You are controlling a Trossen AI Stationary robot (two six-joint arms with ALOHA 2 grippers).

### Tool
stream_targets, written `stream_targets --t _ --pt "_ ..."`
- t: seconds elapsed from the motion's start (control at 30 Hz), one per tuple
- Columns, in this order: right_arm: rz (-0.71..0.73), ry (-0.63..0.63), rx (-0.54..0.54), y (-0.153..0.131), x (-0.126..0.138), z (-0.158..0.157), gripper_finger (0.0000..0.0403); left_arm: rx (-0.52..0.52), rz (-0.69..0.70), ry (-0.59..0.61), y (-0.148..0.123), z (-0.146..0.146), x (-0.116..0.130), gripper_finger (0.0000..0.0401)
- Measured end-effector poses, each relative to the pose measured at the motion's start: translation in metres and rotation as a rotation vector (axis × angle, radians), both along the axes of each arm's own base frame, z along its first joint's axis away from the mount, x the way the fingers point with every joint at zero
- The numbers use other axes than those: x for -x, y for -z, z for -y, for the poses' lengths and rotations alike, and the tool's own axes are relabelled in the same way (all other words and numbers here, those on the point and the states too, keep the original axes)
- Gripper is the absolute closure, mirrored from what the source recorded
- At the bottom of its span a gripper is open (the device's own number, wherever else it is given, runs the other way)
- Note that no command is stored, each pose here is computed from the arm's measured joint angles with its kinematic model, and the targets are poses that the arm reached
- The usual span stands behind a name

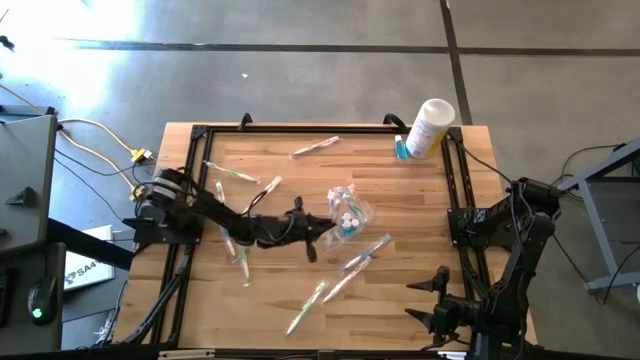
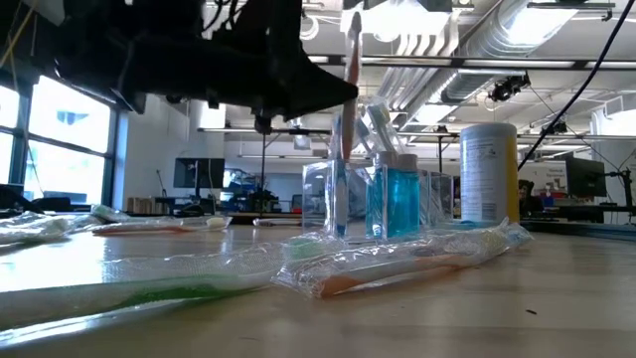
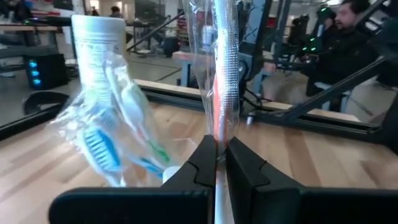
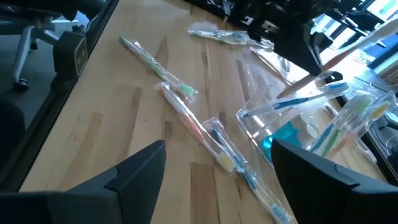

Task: Pick & Place toothbrushing station
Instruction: Put the orange toothbrush into the transparent organizer

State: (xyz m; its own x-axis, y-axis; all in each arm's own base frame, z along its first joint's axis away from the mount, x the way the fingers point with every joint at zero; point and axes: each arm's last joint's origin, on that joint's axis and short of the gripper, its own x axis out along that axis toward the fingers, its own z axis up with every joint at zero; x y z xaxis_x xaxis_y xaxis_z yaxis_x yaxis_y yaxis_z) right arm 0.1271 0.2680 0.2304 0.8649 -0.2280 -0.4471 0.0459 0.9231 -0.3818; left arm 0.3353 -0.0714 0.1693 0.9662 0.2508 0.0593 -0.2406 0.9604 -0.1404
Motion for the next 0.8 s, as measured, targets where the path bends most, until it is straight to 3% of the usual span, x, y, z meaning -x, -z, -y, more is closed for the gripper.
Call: stream_targets --t 0.43,0.8 --pt "-0.001 0.0 0.001 0.0 0.0 0.0 0.0119 0.058 -0.059 0.004 0.036 -0.001 -0.006 0.0395" --pt "-0.001 0.0 0.001 0.0 0.0 0.0 0.0119 0.113 -0.072 0.012 0.047 -0.001 -0.007 0.0352"
